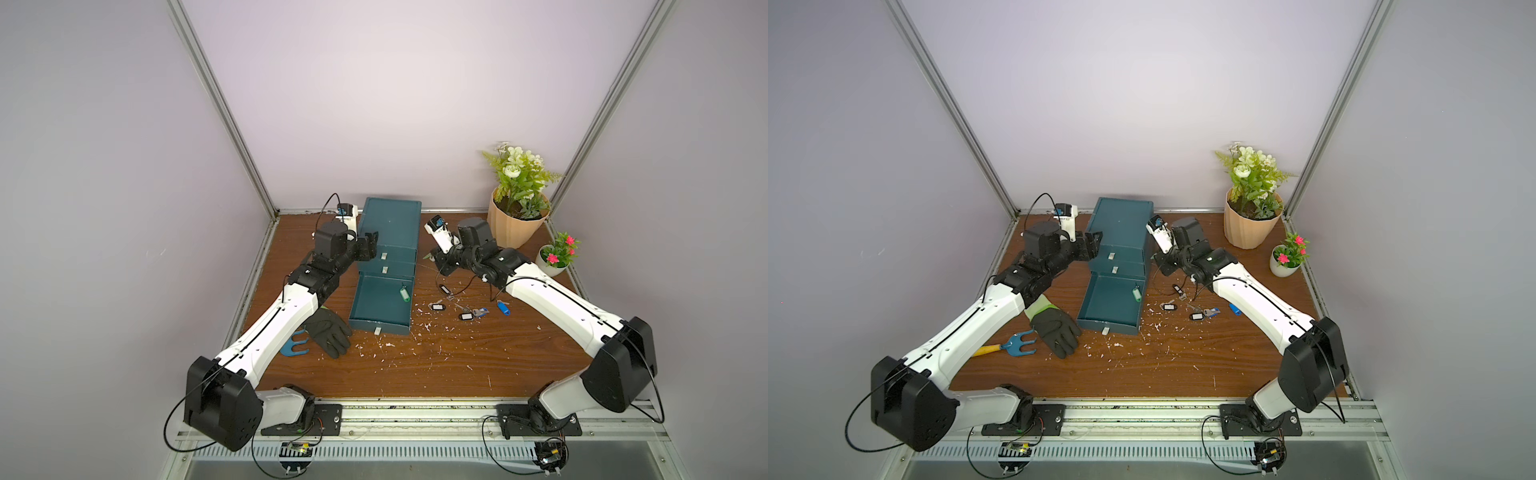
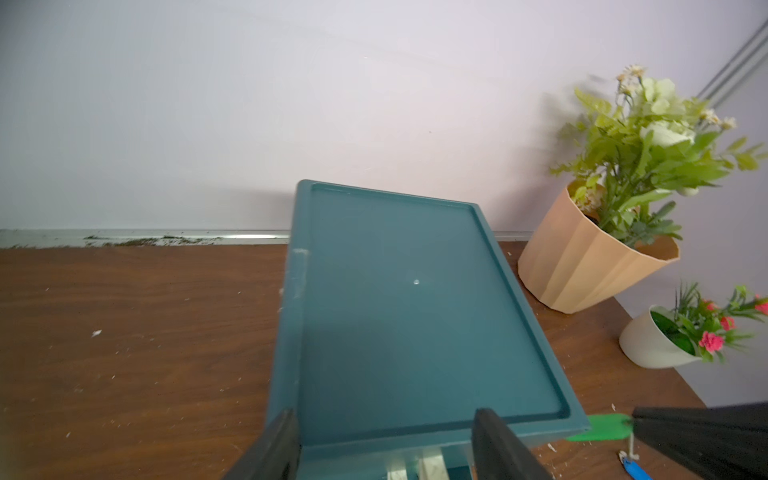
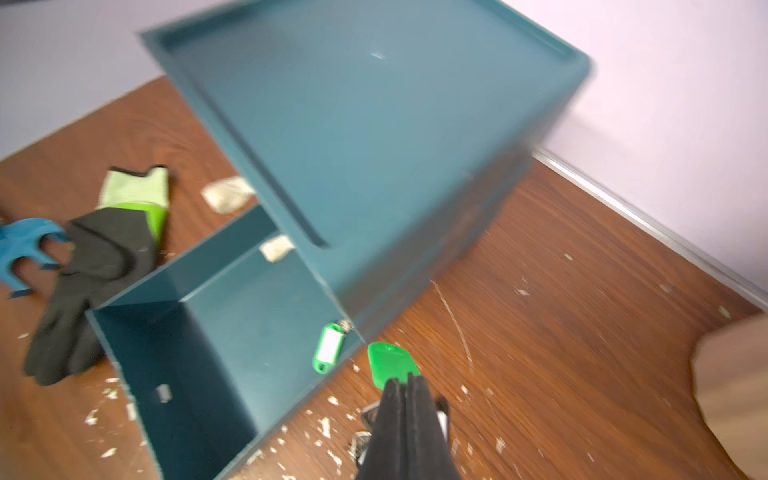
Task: Take the keys out of the drawer
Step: Pick up the key from the drawer, then place the key at the center of the board.
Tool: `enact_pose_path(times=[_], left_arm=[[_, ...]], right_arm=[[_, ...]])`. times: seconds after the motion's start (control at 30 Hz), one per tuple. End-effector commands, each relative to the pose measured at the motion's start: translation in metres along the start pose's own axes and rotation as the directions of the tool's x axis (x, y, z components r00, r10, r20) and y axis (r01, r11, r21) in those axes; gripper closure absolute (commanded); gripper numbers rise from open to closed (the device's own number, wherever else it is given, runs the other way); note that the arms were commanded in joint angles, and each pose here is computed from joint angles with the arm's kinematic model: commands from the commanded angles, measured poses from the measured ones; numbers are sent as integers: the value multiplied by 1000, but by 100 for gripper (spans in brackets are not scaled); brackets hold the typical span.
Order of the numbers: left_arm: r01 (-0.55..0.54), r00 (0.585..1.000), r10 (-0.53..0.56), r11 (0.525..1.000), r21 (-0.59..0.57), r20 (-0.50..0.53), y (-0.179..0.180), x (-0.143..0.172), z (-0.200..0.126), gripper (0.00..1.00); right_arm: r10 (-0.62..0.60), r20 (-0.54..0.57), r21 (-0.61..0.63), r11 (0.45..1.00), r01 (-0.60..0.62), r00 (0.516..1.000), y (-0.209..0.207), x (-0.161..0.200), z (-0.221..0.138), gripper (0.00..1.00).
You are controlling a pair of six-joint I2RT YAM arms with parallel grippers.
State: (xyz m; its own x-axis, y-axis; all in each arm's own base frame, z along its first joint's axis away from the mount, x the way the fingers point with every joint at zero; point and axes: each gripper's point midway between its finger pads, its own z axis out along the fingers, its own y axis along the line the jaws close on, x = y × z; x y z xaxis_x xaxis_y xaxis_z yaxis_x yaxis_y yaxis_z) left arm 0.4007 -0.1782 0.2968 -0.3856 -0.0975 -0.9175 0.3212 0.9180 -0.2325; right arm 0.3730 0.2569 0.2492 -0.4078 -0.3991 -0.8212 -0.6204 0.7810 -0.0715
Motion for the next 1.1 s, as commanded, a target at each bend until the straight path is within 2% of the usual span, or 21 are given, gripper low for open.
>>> enact_pose_path(times=[0.0, 0.2, 0.37, 0.47, 0.57, 0.63, 0.67, 0.73, 0.8, 0.97, 1.07], left_arm=[[-108, 992, 104, 992, 65, 70, -31, -22, 1, 31], [-248, 967, 231, 952, 180, 108, -69, -24, 11, 30], [-335, 942, 324, 905, 261, 86, -94, -8, 18, 30], [-355, 934, 351, 885, 302, 70, -107, 3, 20, 29], [-335, 940, 338, 884, 325, 51, -112, 11, 21, 29], [-319, 945, 324, 888, 332, 41, -112, 14, 21, 29], [-315, 946, 323, 888, 336, 36, -112, 17, 21, 29], [-313, 946, 324, 890, 333, 24, -110, 20, 20, 28], [-307, 948, 318, 905, 296, 10, -103, 20, 21, 28], [-296, 951, 308, 935, 194, -36, -82, 24, 23, 29], [-292, 953, 301, 942, 166, -34, -74, 25, 21, 31]], right_arm=[[80, 5, 70, 994, -80, 997, -21, 5, -16, 100], [246, -36, 171, 956, -237, 969, -59, 46, -15, 100], [436, -84, 236, 882, -407, 896, -87, 91, -1, 100], [505, -108, 240, 849, -471, 856, -94, 112, 10, 100], [541, -142, 260, 828, -496, 829, -98, 129, 20, 100], [560, -158, 280, 815, -507, 813, -101, 139, 25, 95], [566, -164, 291, 810, -508, 808, -103, 142, 27, 86], [570, -163, 306, 805, -508, 805, -107, 141, 29, 68], [565, -150, 311, 806, -503, 812, -110, 132, 29, 61], [539, -106, 299, 819, -490, 836, -113, 103, 22, 60], [455, -95, 250, 872, -421, 885, -96, 77, 19, 62]])
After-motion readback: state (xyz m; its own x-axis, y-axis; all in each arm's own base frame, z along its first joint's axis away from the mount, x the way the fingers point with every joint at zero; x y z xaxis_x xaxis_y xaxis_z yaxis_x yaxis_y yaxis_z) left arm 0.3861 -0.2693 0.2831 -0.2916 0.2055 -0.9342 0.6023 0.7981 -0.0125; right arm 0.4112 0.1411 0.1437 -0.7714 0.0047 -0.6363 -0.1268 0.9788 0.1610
